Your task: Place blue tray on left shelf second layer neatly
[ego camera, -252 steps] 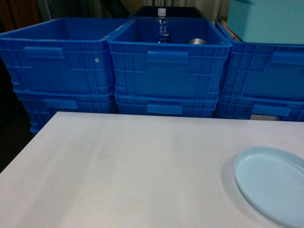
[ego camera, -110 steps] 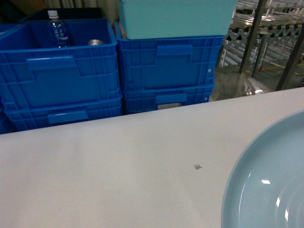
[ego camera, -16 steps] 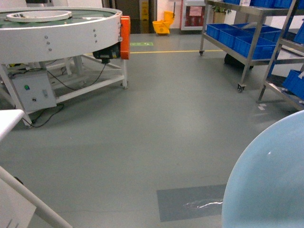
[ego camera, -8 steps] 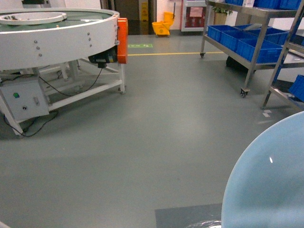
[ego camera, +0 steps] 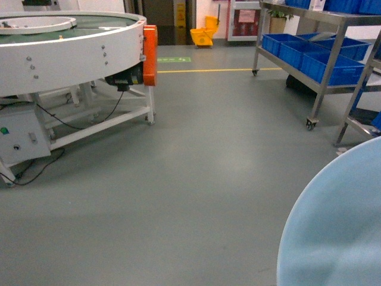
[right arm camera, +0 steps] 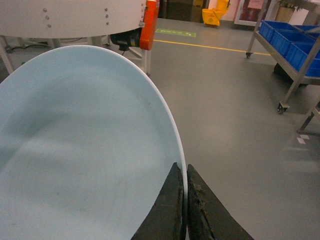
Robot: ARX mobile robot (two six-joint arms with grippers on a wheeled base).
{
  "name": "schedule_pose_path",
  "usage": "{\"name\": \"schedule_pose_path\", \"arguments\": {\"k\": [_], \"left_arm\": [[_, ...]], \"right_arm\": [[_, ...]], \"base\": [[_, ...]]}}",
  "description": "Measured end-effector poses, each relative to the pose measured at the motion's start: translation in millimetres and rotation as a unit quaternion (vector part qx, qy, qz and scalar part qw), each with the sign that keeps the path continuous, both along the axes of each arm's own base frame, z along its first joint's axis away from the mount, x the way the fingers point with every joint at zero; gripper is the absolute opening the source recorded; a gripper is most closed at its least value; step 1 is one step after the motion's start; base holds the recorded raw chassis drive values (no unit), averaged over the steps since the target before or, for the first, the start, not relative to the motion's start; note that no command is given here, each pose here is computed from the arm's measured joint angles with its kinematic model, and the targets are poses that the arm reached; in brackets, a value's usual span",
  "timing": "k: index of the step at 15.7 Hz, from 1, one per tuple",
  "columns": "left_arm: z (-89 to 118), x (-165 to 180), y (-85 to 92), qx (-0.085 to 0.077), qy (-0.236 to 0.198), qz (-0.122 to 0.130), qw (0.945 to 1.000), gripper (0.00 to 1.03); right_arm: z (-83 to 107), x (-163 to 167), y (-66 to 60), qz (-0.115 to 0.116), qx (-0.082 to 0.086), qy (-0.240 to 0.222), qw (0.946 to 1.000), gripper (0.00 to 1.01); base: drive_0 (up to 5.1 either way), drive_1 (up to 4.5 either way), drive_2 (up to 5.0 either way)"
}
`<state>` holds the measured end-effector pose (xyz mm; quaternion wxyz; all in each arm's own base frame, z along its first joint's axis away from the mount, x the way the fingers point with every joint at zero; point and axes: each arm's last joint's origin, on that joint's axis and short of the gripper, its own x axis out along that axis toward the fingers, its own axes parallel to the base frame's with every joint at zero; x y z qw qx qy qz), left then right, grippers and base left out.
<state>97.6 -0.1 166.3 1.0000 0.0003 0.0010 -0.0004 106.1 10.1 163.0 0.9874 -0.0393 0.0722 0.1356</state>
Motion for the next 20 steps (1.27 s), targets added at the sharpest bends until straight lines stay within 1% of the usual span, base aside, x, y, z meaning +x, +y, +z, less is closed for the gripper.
{"name": "schedule_pose_path", "arguments": {"k": [20], "left_arm": [[-0.3,0.0,0.0,0.0,0.001,0.0,1.0,0.98]], "right_arm": [[-0.5,0.1,0.0,0.0,-0.001,0.001,1.0,0.02]], "base": [[-1.5,-1.53,-1.5]]}}
